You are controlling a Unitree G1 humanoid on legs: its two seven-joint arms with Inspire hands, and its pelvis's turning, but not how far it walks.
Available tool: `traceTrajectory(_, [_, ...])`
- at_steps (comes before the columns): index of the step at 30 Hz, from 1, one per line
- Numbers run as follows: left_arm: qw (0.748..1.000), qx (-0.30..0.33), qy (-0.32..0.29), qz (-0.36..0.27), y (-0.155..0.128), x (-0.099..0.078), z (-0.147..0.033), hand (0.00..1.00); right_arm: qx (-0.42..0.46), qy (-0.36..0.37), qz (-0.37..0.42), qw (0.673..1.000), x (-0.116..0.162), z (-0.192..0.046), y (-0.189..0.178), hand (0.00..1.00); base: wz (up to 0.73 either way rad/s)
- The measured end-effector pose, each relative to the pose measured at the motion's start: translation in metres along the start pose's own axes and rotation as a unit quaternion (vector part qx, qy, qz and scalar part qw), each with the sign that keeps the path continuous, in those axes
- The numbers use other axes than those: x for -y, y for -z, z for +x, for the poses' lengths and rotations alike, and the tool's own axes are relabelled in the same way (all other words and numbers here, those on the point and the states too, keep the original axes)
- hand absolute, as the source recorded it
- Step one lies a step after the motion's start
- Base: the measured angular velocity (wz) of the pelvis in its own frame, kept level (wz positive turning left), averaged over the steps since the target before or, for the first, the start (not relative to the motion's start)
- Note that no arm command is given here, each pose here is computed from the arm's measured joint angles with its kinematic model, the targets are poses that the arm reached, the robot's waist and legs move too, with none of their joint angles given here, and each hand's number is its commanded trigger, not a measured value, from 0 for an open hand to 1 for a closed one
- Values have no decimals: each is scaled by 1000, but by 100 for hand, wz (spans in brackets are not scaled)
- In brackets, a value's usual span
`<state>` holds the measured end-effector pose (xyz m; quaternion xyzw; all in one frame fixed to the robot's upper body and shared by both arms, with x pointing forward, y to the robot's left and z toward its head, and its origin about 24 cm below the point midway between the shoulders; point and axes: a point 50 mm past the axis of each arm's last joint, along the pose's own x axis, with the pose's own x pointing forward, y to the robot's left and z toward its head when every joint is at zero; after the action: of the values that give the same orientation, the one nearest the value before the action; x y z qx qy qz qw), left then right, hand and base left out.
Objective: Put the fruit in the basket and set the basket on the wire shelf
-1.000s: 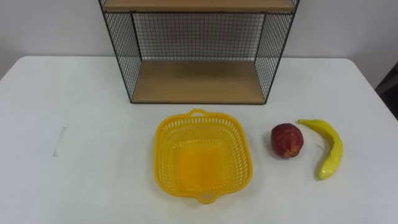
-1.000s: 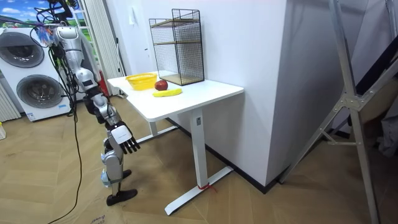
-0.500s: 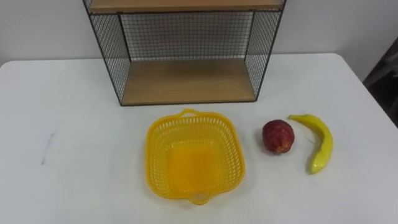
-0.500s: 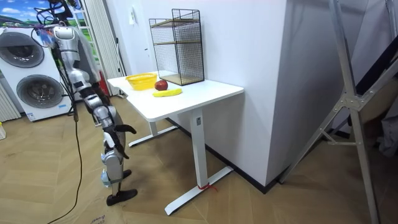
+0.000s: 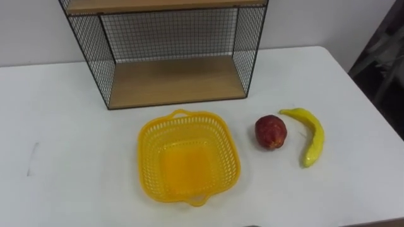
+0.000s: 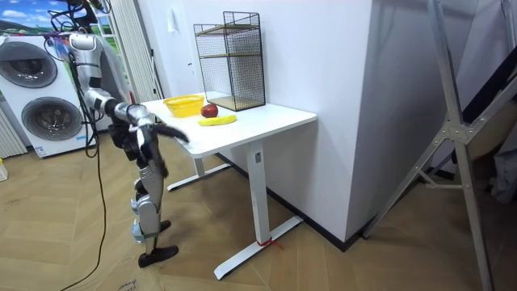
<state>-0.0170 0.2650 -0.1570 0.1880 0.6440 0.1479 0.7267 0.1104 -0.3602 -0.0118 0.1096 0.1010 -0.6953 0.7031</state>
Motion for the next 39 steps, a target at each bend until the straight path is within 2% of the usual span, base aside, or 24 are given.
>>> traceTrajectory(4, [1000,14,8,15,-7,5,0,0,121,-35,20,992,-19,-13,-45,0,-5])
traceTrajectory(6, [999,16,13,24,-7,7,0,0,184,-75,14,980,-33,-29,-63,0,0])
traceTrajectory(14, [998,23,29,47,-10,12,-1,0,257,-219,-33,941,-69,-63,-70,0,-4])
traceTrajectory(18, [997,28,50,60,-13,17,-1,0,266,-294,-47,917,-88,-81,-66,0,-1])
traceTrajectory(21, [995,35,58,71,-18,19,-1,0,262,-377,-66,886,-105,-100,-59,0,3])
traceTrajectory(29, [992,45,69,91,-24,21,-1,0,243,-516,-128,811,-121,-129,-35,0,6])
traceTrajectory(33, [991,52,79,98,-28,23,-1,0,231,-562,-172,775,-123,-136,-20,0,8])
traceTrajectory(39, [990,60,80,98,-33,23,-1,0,224,-583,-205,753,-123,-135,-11,0,5])
